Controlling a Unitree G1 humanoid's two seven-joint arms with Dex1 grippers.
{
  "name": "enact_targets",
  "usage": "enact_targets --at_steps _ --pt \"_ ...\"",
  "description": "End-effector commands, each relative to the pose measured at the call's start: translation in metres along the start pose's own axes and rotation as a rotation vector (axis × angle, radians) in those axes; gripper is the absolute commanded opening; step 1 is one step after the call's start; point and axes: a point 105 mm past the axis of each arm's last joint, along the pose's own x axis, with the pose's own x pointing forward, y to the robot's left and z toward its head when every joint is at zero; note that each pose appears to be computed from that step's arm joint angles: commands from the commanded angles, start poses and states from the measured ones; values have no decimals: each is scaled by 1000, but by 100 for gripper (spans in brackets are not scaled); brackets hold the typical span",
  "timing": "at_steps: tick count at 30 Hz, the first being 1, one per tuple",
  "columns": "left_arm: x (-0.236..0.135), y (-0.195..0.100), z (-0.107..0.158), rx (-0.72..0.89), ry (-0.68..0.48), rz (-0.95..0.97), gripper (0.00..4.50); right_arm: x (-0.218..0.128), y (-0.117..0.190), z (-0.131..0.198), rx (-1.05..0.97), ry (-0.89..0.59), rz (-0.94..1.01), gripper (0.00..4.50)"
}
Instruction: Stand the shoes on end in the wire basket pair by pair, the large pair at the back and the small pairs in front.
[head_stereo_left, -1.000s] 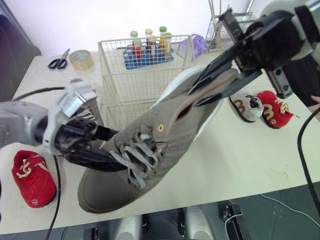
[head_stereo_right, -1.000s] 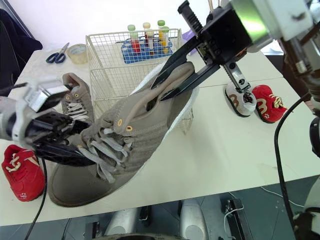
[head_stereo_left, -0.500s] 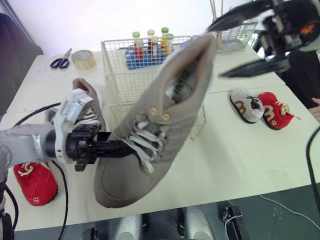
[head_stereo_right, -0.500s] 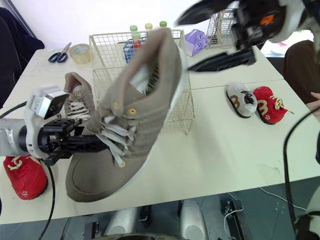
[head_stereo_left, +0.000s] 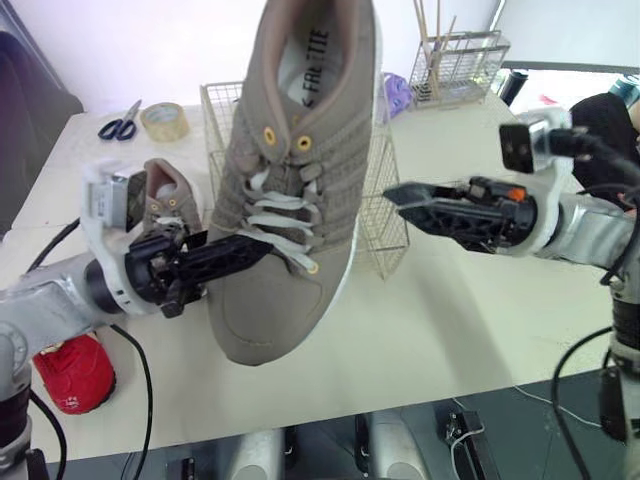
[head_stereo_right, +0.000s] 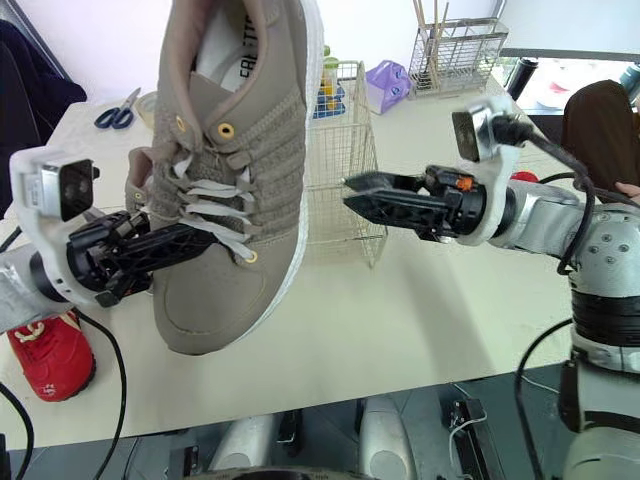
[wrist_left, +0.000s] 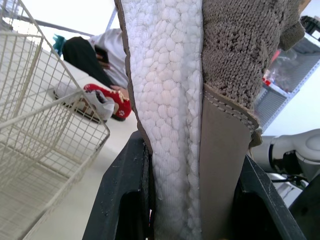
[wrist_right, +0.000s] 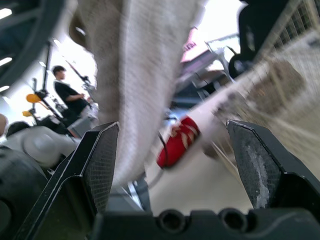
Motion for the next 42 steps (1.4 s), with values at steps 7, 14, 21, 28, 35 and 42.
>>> enact_targets --at_steps 7,14,21,28,35,42 --pt "12 0 1 115 37 -14 110 19 16 13 2 -75 63 368" --pt "16 1 -2 127 32 -29 110 11 18 10 -9 -51 58 368" --pt "24 4 -10 135 43 -37 110 28 17 4 -4 -33 88 368" --pt "30 0 -6 149 17 -69 110 36 0 -5 -35 -4 -8 368" --pt "27 -5 5 154 -19 -71 110 35 -3 0 -69 -19 -19 447" --pt "28 -6 4 142 -15 -75 110 32 -12 6 -48 -50 -69 447"
